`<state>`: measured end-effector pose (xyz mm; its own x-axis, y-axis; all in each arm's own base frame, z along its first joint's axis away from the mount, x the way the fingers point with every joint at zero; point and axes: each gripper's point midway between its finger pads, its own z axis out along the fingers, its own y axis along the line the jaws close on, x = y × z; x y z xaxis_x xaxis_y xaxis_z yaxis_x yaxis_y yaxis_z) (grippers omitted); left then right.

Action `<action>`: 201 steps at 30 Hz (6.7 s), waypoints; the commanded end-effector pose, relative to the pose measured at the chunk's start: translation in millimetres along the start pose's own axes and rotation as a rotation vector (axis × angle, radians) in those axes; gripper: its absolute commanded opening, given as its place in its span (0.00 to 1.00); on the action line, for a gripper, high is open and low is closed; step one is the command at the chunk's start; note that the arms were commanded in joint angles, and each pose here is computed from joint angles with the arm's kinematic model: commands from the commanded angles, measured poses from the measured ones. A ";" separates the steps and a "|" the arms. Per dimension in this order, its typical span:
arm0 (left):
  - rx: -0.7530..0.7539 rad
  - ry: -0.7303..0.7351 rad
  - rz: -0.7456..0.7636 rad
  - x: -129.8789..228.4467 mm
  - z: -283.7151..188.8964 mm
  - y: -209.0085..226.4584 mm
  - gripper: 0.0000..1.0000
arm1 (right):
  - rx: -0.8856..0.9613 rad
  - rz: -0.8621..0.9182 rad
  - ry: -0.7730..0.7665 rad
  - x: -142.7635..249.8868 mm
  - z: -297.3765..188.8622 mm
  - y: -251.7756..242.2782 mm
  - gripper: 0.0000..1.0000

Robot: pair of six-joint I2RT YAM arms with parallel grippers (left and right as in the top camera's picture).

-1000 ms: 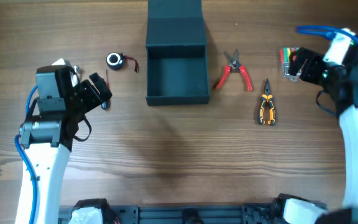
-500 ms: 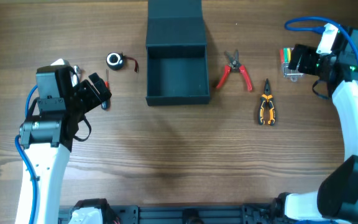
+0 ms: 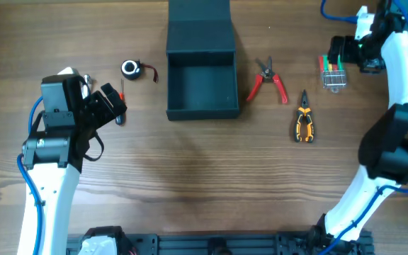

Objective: Pack container
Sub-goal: 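Move the right gripper to the clear case of colored screwdrivers and grasp it, then carry the screwdriver case into the green box and release it, then move the right gripper to the orange needle-nose pliers and grasp them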

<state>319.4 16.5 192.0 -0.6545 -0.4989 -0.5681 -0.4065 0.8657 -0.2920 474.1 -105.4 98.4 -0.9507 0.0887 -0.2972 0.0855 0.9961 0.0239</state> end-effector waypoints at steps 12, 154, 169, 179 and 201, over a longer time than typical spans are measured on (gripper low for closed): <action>0.002 -0.022 0.025 -7.2 -3.7 -2.7 1.00 | -0.030 -0.076 0.125 19.4 82.8 -3.6 0.99; 0.000 -0.018 0.025 -6.3 -3.7 -2.2 1.00 | -0.120 0.229 -0.026 30.0 -95.5 48.0 0.97; 0.000 -0.018 0.025 -6.3 -3.7 -2.2 1.00 | -0.128 0.078 0.220 125.7 6.3 102.6 0.93; 0.000 -0.018 0.025 -6.3 -3.7 -2.2 1.00 | -0.037 0.099 0.308 170.8 33.1 86.5 0.87; 0.000 -0.018 0.025 -6.3 -3.7 -2.2 1.00 | -0.078 -0.019 0.307 177.9 39.9 89.4 0.84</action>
<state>318.6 16.5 191.4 -0.6570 -0.4987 -0.5654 -0.4075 0.8659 -0.2903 328.3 -2.7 14.6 -0.9954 0.0951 -0.0132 0.0937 0.9922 0.0828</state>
